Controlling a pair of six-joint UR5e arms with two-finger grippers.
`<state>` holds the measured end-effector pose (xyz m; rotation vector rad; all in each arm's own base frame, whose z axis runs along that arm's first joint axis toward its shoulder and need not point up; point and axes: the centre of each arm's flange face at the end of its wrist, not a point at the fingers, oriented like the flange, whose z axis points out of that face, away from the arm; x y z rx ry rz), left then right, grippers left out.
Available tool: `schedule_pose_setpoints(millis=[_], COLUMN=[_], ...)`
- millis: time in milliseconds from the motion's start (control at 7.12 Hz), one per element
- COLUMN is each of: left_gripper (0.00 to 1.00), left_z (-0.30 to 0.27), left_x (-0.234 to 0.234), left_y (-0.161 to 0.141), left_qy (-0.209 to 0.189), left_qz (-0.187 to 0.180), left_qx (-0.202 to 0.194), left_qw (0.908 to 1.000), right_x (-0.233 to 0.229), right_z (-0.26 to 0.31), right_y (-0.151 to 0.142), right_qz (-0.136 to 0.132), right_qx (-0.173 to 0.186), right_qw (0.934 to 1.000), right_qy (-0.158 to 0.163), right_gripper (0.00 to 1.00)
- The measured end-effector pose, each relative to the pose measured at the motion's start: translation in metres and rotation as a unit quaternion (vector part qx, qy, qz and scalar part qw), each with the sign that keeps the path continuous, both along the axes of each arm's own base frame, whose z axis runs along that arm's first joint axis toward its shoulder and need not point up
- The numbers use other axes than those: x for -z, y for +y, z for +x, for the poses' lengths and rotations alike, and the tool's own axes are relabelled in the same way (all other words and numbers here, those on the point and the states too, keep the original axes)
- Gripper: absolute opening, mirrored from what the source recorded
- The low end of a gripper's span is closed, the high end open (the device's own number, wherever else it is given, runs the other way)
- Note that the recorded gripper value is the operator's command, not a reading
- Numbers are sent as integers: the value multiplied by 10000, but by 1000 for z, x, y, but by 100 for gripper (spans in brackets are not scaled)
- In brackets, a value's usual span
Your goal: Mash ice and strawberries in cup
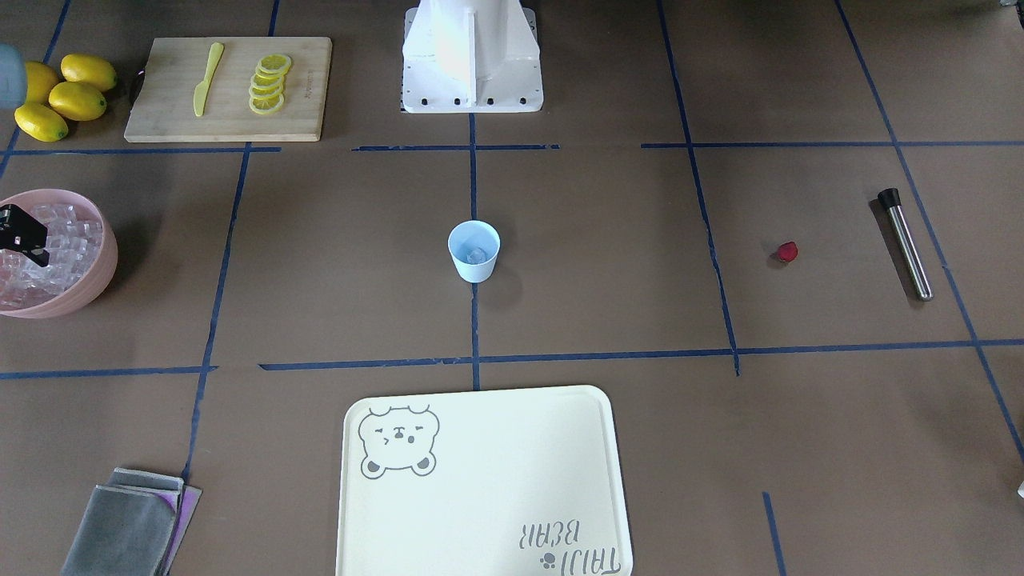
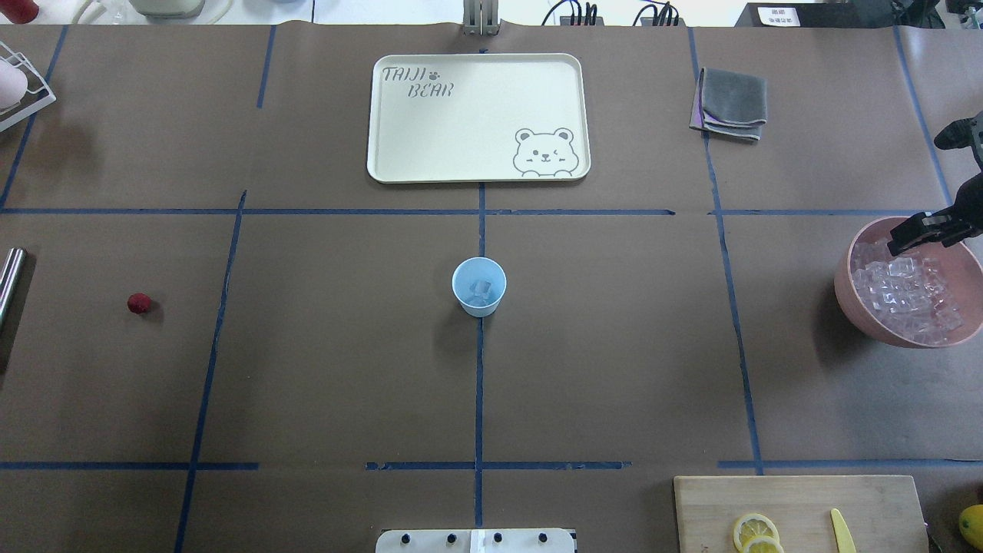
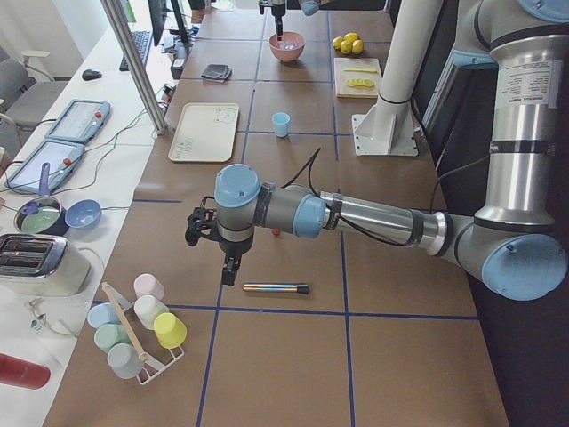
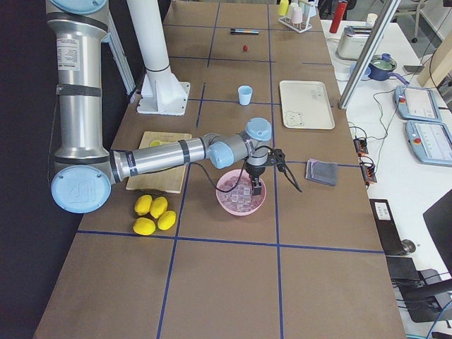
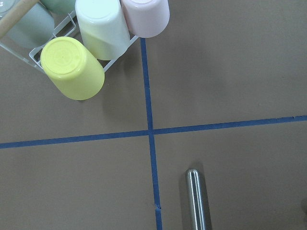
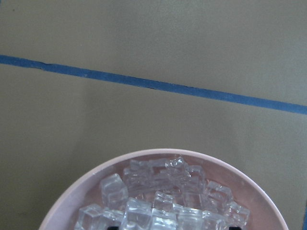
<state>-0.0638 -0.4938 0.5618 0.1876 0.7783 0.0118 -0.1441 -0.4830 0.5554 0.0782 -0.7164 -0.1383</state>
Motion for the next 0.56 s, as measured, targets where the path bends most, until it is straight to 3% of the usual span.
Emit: schedule_pose_setpoints(millis=[562], left_gripper=[100], left_z=[0], left_x=[-1], left_y=[1], left_qy=[2], left_qz=[-7], left_qx=[1], left_qw=[10000], right_x=[-5], right_z=[-23], right_y=[8], right_qz=[-50], right_qx=[241], right_qw=[9997], right_qy=[37], right_gripper=[69])
